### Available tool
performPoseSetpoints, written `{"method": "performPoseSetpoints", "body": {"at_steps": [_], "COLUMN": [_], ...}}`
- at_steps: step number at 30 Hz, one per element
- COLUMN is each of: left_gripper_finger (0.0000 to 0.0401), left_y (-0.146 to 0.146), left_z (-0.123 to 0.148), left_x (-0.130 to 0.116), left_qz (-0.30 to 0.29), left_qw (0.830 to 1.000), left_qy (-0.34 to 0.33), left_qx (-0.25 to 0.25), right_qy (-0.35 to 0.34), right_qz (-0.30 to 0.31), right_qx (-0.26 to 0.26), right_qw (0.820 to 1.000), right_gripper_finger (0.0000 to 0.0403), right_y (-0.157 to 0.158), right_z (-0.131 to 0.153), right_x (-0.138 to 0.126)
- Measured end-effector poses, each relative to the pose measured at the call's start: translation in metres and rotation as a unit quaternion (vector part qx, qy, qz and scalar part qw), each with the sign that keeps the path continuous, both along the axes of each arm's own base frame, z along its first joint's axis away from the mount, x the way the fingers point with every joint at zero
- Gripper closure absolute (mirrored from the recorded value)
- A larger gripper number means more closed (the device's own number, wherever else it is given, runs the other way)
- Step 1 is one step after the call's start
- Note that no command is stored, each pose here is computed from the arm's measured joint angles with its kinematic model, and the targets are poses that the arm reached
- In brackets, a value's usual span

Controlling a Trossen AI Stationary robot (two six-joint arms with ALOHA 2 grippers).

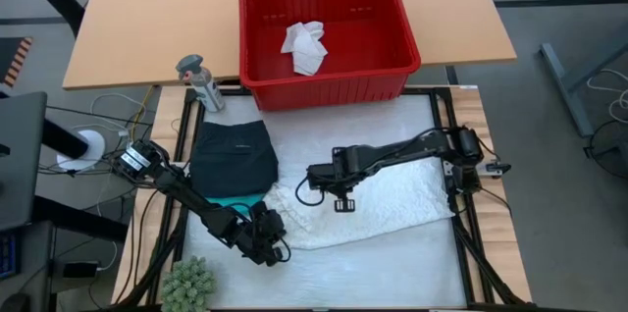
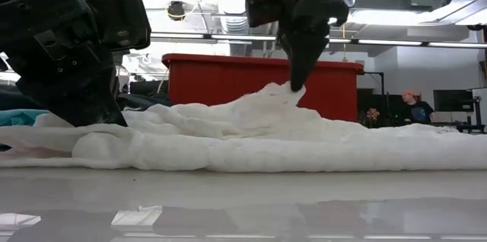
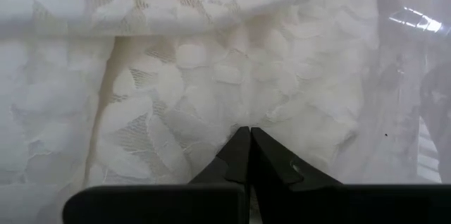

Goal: Fold laundry
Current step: Fold the white dress

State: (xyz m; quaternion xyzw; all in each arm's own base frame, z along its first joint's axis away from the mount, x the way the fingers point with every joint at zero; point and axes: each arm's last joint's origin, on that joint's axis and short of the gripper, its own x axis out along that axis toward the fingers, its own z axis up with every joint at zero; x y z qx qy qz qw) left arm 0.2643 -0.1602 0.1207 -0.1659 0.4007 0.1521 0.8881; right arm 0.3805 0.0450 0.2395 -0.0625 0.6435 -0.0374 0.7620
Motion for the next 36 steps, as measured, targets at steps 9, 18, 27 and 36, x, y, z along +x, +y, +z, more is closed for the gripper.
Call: {"method": "performPoseSetpoints", "body": {"at_steps": [9, 18, 27, 36], "left_gripper_finger": [0.0401, 0.0401, 0.0401, 0.0401], "left_y": [-0.002, -0.004, -0.007, -0.008], "left_z": [0.000, 0.000, 0.000, 0.000], "left_x": [-0.001, -0.002, -0.005, -0.004], "left_qz": [-0.004, -0.008, -0.015, -0.019], "left_qw": [1.000, 1.000, 1.000, 1.000], "left_qy": [0.002, 0.001, 0.002, -0.002], "left_qx": [-0.002, -0.002, -0.001, -0.001], "right_qy": [0.045, -0.015, -0.140, -0.158], "right_qz": [0.012, 0.086, 0.251, 0.238], "right_qx": [0.045, 0.117, 0.075, 0.058], "right_qw": [0.998, 0.989, 0.955, 0.957], "right_gripper_finger": [0.0327, 0.0259, 0.0226, 0.0195], "right_y": [0.002, 0.012, 0.052, 0.060], "right_z": [-0.001, 0.016, 0.026, 0.002], "right_x": [-0.008, -0.006, 0.009, 0.028]}}
